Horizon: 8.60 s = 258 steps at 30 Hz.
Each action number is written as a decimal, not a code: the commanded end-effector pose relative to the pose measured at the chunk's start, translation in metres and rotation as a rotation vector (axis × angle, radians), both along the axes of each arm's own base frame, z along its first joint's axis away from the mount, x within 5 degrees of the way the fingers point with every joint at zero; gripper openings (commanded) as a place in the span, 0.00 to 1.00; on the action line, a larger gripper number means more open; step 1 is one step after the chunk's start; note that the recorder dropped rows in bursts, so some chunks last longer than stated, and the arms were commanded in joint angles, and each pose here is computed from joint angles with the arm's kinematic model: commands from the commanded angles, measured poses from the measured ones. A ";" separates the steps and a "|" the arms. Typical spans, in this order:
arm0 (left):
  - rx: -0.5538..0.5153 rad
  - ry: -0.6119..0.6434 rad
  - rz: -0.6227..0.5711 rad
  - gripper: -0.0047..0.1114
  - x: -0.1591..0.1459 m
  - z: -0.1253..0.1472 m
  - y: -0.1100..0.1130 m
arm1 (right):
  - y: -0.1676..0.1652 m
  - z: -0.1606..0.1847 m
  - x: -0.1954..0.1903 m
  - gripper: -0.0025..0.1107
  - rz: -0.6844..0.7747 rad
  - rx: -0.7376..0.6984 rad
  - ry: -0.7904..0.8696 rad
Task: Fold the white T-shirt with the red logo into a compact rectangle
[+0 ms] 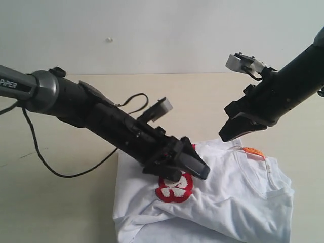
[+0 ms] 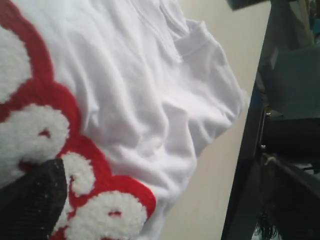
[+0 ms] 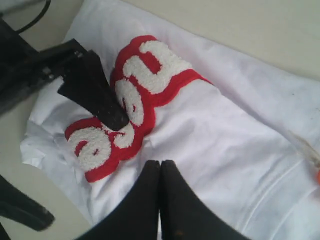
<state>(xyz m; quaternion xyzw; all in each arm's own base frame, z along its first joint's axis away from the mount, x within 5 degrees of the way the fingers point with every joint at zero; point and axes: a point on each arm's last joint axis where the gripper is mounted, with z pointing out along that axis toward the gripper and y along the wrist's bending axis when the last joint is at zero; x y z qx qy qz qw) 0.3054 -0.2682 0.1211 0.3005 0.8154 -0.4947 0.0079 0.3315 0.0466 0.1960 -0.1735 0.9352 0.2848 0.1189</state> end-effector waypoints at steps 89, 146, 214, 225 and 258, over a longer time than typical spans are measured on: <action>0.450 -0.009 0.457 0.06 0.073 -0.046 0.142 | 0.079 -0.107 0.020 0.02 -0.058 -0.326 -0.041; 0.343 -0.287 0.445 0.63 0.086 0.080 0.173 | 0.075 -0.009 0.067 0.02 -0.239 -0.394 -0.287; 0.015 -1.097 0.913 0.04 -0.255 0.149 0.227 | -0.020 0.131 -0.245 0.02 -0.435 -0.021 -1.179; -0.063 -1.291 1.320 0.04 -0.257 0.153 0.255 | -0.020 0.131 -0.245 0.02 -0.435 -0.021 -1.179; 0.461 -1.113 1.172 0.04 -0.252 0.059 0.267 | -0.020 0.132 -0.245 0.02 -0.436 -0.019 -1.181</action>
